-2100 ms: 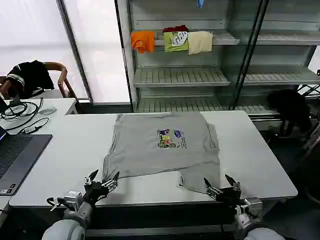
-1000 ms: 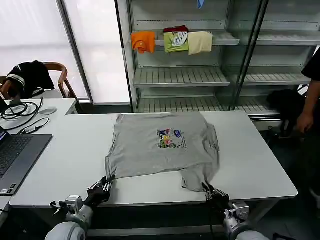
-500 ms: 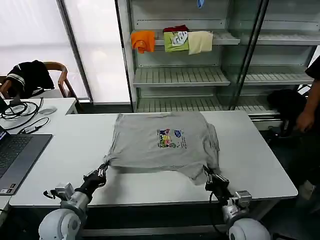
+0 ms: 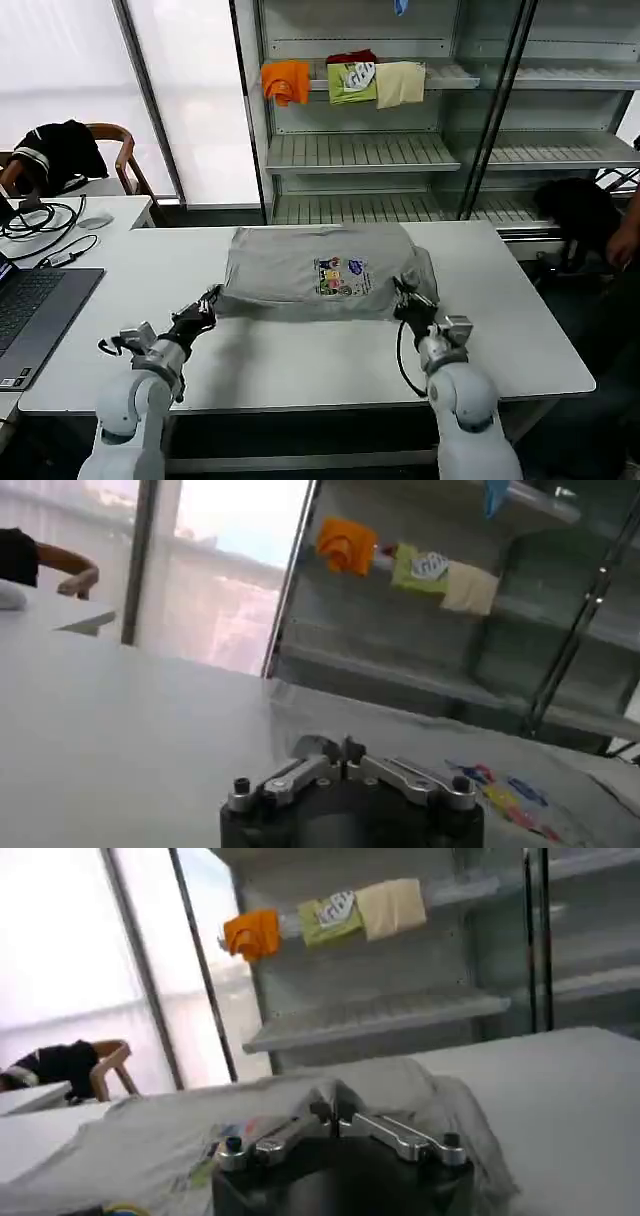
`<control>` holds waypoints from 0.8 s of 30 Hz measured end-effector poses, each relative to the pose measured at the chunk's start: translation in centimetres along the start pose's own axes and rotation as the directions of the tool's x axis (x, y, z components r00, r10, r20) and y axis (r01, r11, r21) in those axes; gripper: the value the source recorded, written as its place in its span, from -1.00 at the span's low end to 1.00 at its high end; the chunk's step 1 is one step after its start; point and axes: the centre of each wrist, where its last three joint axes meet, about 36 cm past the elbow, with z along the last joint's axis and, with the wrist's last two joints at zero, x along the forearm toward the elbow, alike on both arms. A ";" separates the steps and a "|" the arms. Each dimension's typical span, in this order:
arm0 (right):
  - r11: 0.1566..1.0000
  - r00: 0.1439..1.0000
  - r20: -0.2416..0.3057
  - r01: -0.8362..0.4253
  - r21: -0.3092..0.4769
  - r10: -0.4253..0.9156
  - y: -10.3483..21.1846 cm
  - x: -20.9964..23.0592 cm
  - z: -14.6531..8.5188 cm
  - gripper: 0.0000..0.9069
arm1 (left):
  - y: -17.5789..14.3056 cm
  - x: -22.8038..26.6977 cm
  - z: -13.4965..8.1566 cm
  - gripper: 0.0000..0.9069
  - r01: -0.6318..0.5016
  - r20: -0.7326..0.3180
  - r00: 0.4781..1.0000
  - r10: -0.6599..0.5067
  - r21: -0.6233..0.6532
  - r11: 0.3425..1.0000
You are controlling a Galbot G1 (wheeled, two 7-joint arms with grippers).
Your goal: Fold and organize the clothes.
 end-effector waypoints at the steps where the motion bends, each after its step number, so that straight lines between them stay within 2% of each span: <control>1: 1.000 1.000 0.001 0.000 0.004 0.000 0.1 -0.5 -0.2 -1.00 | 0.0 -0.3 0.0 -0.96 0.003 -0.003 1.000 -0.003 -0.004 1.000; 7: 0.999 1.000 0.003 -0.014 0.040 0.014 0.5 -3.1 -1.3 -1.00 | 0.2 -1.9 -0.2 -0.96 0.024 -0.019 1.000 -0.024 -0.030 0.999; 20: 0.987 0.996 -0.005 -0.083 0.140 0.084 -0.1 -6.0 -1.9 -1.00 | -0.2 -4.4 -0.8 -0.96 0.043 -0.039 0.998 -0.048 -0.110 0.993; 21: 0.986 0.996 -0.006 -0.087 0.146 0.088 -0.1 -6.2 -2.0 -0.93 | -0.3 -4.6 -0.8 -0.93 0.045 -0.040 0.998 -0.050 -0.117 0.992; 22: 0.984 0.996 -0.006 -0.092 0.153 0.094 -0.1 -6.3 -2.0 -0.24 | -0.3 -4.7 -0.8 -0.87 0.048 -0.042 0.998 -0.053 -0.124 0.991; 23: 0.983 0.995 -0.005 -0.095 0.158 0.097 0.0 -6.5 -2.1 1.00 | -0.4 -4.9 -0.9 -0.78 0.050 -0.043 0.997 -0.056 -0.133 0.990; 24: 0.982 0.995 -0.004 -0.098 0.162 0.099 0.1 -6.6 -2.1 1.00 | -0.4 -5.1 -0.9 0.16 0.052 -0.044 0.997 -0.058 -0.140 0.989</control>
